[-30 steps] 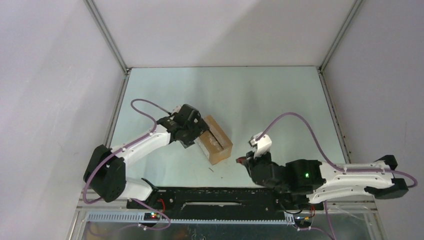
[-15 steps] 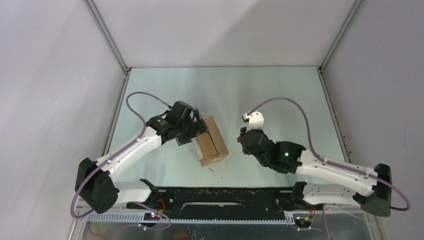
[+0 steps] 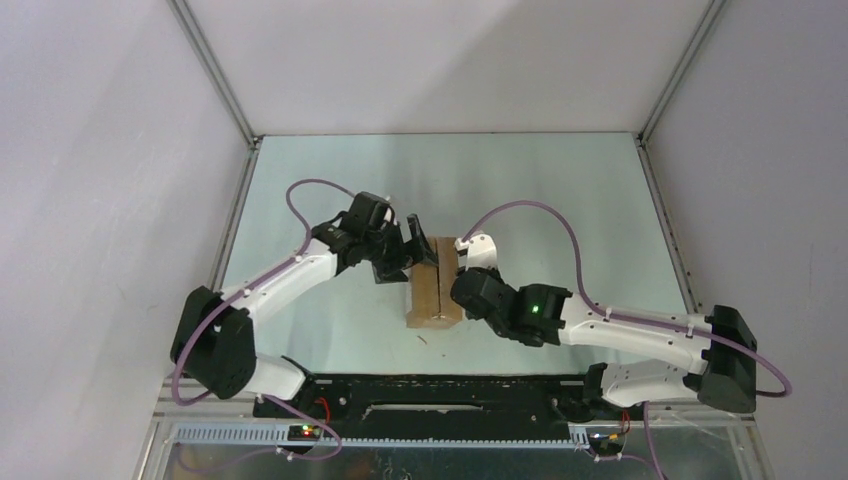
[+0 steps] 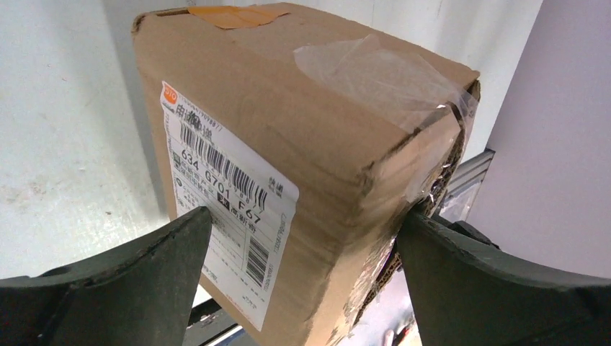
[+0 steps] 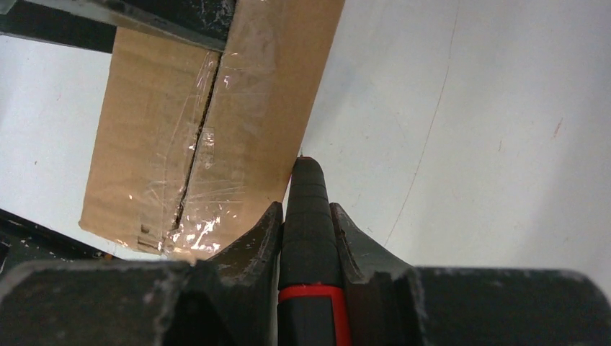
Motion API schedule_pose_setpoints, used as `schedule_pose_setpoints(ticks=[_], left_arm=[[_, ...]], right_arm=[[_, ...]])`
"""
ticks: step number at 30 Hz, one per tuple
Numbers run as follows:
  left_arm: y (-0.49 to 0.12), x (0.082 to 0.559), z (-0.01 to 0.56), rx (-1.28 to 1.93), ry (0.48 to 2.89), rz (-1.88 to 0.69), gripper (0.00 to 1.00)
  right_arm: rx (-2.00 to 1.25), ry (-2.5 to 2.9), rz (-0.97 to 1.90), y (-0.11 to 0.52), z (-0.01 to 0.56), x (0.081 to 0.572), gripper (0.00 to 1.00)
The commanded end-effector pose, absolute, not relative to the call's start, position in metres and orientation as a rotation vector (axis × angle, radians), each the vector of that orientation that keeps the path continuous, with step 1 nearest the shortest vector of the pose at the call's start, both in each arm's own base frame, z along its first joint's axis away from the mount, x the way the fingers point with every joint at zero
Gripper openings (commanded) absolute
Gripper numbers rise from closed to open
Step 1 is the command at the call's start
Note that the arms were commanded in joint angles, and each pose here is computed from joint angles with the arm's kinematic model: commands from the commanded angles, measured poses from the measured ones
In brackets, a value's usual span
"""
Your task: Unpack the express box
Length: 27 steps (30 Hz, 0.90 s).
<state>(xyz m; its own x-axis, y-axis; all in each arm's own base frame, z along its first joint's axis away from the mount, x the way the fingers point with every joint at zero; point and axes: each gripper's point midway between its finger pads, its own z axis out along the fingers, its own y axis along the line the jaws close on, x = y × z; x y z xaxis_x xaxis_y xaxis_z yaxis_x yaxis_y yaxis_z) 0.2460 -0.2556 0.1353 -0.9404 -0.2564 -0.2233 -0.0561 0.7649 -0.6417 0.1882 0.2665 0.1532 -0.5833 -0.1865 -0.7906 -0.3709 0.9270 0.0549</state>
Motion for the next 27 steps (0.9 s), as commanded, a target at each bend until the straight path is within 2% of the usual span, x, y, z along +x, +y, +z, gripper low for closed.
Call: schedule_pose_setpoints(ticks=[1, 7, 11, 13, 17, 21, 24, 27], left_arm=[[-0.283, 0.261, 0.182, -0.107, 2.529, -1.160, 1.00], [-0.275, 0.287, 0.189, -0.168, 2.475, -1.019, 1.00], [-0.304, 0.290, 0.208, -0.165, 2.331, -1.314, 1.00], [-0.308, 0.289, 0.203, -0.175, 2.352, -1.340, 1.00], [-0.287, 0.294, 0.191, -0.190, 2.418, -1.173, 1.00], [-0.235, 0.301, 0.199, -0.282, 2.454, -0.831, 1.00], [-0.188, 0.289, 0.196, -0.416, 2.481, -0.543, 1.00], [-0.165, 0.264, 0.185, -0.510, 2.508, -0.458, 1.00]], right_arm=[[-0.275, 2.157, 0.407, 0.294, 0.181, 0.186, 0.00], [-0.294, 2.173, 0.463, 0.309, 0.177, 0.169, 0.00], [-0.317, 2.190, 0.499, 0.323, 0.173, 0.157, 0.00], [-0.311, 2.200, 0.490, 0.324, 0.170, 0.156, 0.00], [-0.304, 2.195, 0.480, 0.319, 0.173, 0.160, 0.00], [-0.300, 2.200, 0.386, 0.300, 0.181, 0.166, 0.00], [-0.266, 2.192, 0.295, 0.269, 0.191, 0.174, 0.00], [-0.222, 2.176, 0.202, 0.238, 0.199, 0.186, 0.00]])
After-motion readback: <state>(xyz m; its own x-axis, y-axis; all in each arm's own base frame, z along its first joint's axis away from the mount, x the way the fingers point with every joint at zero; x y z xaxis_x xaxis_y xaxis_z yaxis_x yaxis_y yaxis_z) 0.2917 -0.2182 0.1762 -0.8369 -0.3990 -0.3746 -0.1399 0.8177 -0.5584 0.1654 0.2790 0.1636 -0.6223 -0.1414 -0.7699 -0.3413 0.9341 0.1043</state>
